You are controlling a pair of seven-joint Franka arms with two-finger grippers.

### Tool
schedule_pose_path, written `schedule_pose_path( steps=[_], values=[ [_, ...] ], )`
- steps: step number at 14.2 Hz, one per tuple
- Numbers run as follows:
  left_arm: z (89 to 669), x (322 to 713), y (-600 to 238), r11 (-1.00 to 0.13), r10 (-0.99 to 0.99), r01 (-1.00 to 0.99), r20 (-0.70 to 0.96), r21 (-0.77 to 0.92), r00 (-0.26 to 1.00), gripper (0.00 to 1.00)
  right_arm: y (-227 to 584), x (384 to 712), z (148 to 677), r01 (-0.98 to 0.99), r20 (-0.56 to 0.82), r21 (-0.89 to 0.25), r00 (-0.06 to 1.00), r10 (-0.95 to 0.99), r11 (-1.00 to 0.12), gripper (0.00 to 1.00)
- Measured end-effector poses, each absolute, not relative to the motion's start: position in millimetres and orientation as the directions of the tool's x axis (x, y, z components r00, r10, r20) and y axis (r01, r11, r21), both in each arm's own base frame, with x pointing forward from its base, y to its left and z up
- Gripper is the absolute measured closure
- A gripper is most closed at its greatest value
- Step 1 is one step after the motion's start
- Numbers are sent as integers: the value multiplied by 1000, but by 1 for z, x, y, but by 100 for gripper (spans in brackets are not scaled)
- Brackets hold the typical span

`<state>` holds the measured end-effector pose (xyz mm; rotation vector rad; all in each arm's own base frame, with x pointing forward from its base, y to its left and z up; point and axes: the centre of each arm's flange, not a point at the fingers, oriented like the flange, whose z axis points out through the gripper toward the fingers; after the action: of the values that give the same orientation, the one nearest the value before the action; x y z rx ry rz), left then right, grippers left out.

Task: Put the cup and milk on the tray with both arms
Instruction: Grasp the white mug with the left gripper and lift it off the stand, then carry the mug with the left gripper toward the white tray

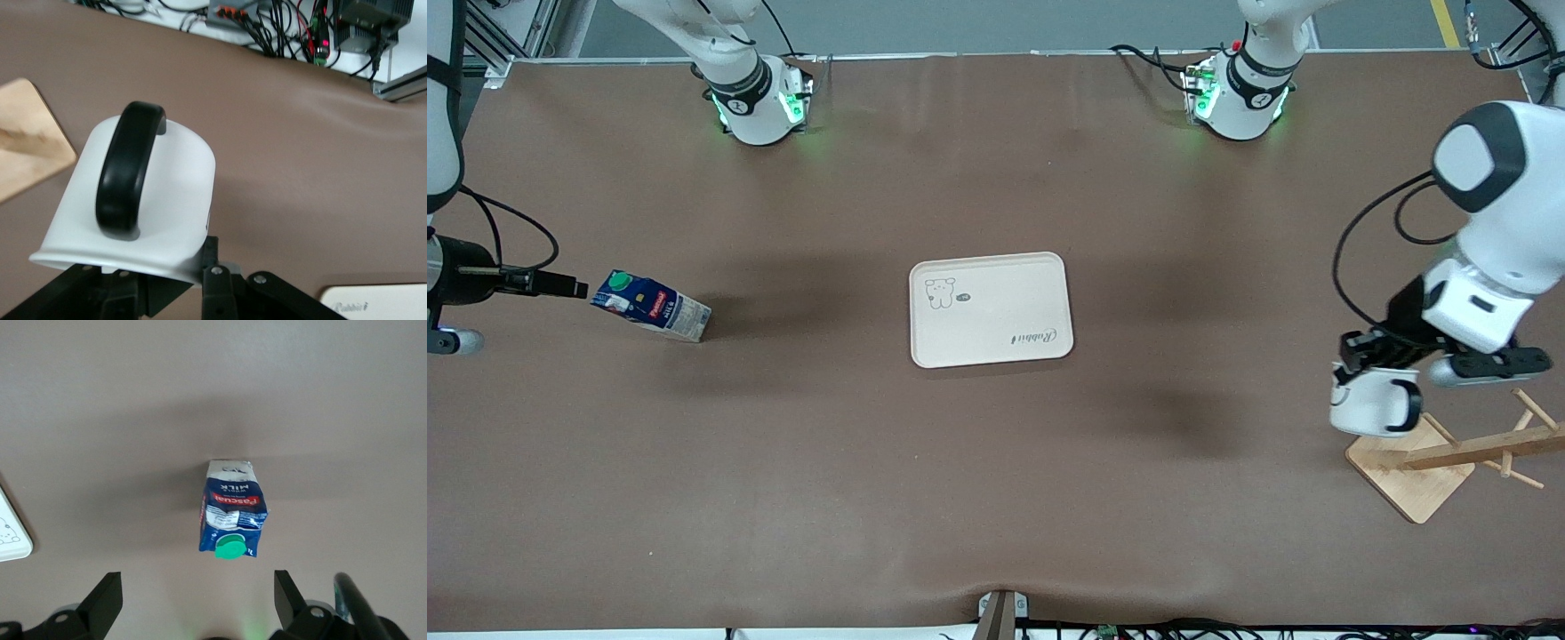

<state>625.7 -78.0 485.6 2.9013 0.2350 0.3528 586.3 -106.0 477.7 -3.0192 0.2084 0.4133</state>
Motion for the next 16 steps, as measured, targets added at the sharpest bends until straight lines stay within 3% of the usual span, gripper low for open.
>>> schedule_pose_path(
  steps=[7,16],
  values=[
    [433,593,-211,-952,218,216,-13,215,976,91,-118,550,399,-187,-239,-63,956,-167,-980,0],
    [358,533,-383,-924,345,375,-257,72,902,91,-112,514,359,-194,-133,-54,974,-185,-980,0]
  ],
)
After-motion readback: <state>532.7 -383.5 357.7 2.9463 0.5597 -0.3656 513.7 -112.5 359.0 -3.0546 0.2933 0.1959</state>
